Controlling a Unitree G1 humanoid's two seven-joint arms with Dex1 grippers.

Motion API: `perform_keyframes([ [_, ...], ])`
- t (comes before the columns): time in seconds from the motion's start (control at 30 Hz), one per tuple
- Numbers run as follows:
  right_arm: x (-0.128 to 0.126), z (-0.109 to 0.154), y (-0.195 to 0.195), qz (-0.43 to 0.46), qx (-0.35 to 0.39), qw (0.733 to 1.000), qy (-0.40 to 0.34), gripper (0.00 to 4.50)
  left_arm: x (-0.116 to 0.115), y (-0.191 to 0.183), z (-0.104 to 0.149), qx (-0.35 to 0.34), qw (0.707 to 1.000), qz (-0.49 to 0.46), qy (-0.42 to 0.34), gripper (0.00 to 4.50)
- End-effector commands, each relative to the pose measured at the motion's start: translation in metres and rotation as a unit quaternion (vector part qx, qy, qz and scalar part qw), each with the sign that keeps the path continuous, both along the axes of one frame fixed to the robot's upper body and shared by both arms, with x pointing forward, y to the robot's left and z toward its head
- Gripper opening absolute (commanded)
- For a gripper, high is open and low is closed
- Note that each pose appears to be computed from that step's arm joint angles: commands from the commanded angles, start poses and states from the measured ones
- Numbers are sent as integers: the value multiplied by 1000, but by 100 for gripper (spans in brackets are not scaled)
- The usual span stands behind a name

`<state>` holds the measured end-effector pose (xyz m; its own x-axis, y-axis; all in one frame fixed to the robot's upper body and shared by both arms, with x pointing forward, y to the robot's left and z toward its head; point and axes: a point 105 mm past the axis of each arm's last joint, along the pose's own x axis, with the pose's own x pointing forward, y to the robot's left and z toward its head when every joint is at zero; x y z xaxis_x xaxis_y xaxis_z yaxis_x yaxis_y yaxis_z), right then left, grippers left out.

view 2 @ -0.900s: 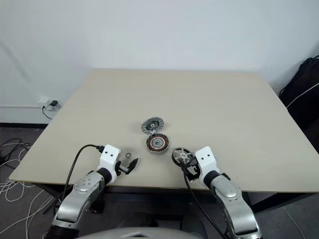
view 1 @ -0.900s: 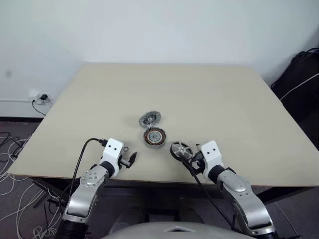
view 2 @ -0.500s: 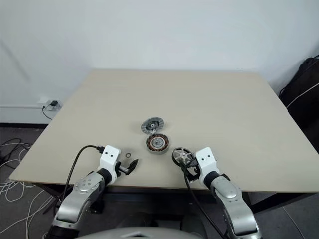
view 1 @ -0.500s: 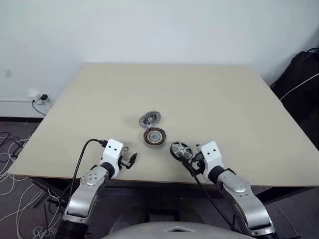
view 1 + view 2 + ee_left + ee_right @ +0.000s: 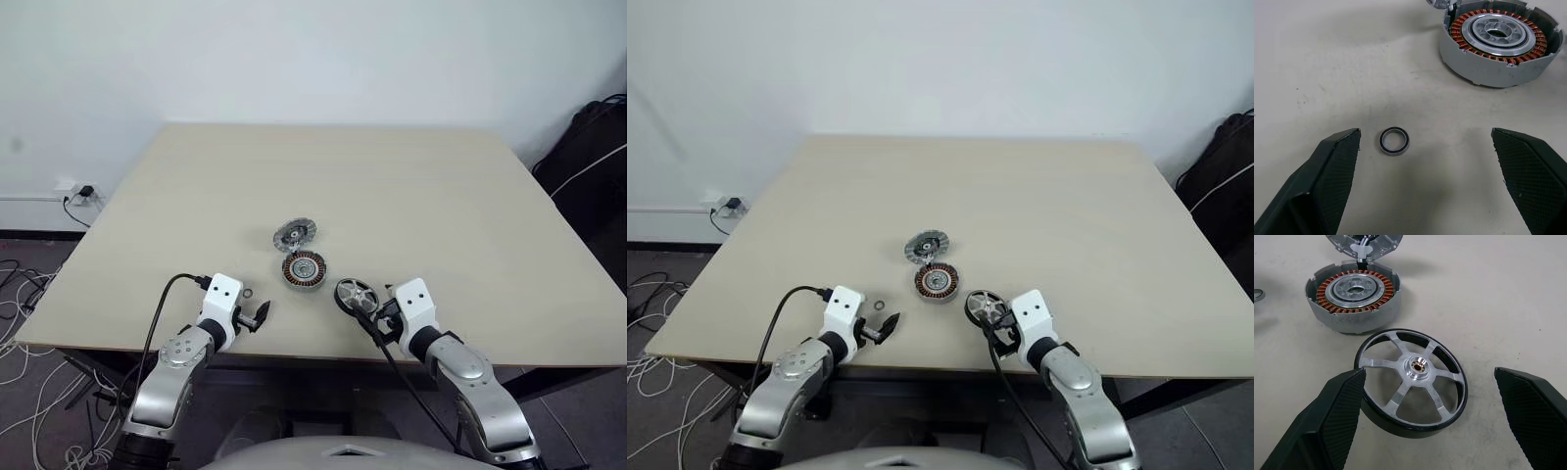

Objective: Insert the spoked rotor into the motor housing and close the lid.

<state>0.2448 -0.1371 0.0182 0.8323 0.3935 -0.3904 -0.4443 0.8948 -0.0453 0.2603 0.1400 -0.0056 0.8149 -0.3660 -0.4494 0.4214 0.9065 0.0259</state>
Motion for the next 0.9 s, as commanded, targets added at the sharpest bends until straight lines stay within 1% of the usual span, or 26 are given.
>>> perform_keyframes([
  [0.03, 5, 12, 1, -1, 12, 1000, -26, 448, 5, 1, 7, -7, 1000, 4, -12, 450],
  [0.43, 8, 13, 3, -1, 16, 999, -29, 448, 18, -3, 5, -10, 1000, 13, -5, 450],
  [0.7, 9, 13, 4, -2, 19, 999, -31, 448, 30, -5, -8, -3, 1000, 22, 18, 450],
  [0.9, 8, 14, 3, -6, 20, 999, -33, 448, 31, -4, -18, 9, 999, 22, 39, 450],
])
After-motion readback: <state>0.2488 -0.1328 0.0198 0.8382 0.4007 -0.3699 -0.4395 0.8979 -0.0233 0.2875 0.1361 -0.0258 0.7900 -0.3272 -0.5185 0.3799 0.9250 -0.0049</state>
